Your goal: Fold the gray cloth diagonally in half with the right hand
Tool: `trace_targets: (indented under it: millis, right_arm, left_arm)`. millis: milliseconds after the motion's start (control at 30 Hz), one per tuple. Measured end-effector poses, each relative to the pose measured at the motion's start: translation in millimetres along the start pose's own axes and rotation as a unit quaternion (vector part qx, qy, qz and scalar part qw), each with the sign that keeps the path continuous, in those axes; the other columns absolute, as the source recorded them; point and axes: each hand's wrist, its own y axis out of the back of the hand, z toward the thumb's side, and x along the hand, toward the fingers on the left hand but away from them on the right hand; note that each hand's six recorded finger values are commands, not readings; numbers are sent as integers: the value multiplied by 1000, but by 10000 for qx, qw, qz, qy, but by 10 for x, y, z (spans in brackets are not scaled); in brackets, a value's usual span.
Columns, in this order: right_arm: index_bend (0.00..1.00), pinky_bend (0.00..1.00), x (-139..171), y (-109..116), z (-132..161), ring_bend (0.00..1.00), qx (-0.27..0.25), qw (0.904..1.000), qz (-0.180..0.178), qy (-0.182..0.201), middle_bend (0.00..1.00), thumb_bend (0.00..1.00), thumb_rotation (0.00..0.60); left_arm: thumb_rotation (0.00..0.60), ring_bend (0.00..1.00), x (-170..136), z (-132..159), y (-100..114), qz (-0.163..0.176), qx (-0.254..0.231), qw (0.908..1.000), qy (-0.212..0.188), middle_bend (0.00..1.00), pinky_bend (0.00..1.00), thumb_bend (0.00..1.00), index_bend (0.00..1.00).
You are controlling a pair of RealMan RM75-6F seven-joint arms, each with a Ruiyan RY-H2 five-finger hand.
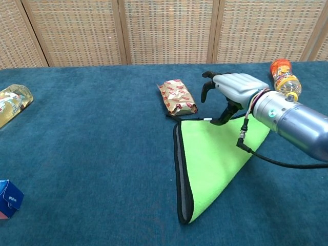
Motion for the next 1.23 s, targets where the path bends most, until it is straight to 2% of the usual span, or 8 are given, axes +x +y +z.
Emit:
trace_targets:
  millis: [133, 333, 533, 600, 967, 1233]
  right_arm:
    - [310, 0, 75, 59, -138, 0, 70, 9999, -57, -92, 0, 262, 600]
    - [247, 0, 368, 219, -487, 0, 197, 9992, -157, -303, 0, 228, 600]
    - [193, 0, 926, 429, -928, 0, 277, 9972, -313, -626, 0, 182, 600]
    - [171, 0, 1204, 491, -1099, 0, 312, 9960, -362, -761, 0, 168, 600]
    - [83, 0, 2276, 601, -1586, 0, 453, 9915, -312, -1179, 0, 75, 600]
    - [72, 0, 2747, 615, -1842, 0, 598, 9855, -363, -1546, 0, 72, 600]
  left_arm:
    - [600, 0, -3, 2, 5, 8, -9, 10000, -6, 0, 0, 164, 0]
    - [600, 0, -17, 35, 9, 14, -7, 10000, -67, 0, 0, 164, 0]
    - [600, 0, -41, 57, 37, 70, -19, 9999, -100, 0, 0, 164, 0]
    - [600, 0, -49, 58, 50, 92, -25, 9999, -106, 0, 0, 164, 0]
    - [600, 0, -79, 33, 83, 151, -67, 9998, -75, 0, 0, 164, 0]
    - [600, 0, -78, 11, 79, 155, -39, 9999, -29, 0, 0, 164, 0]
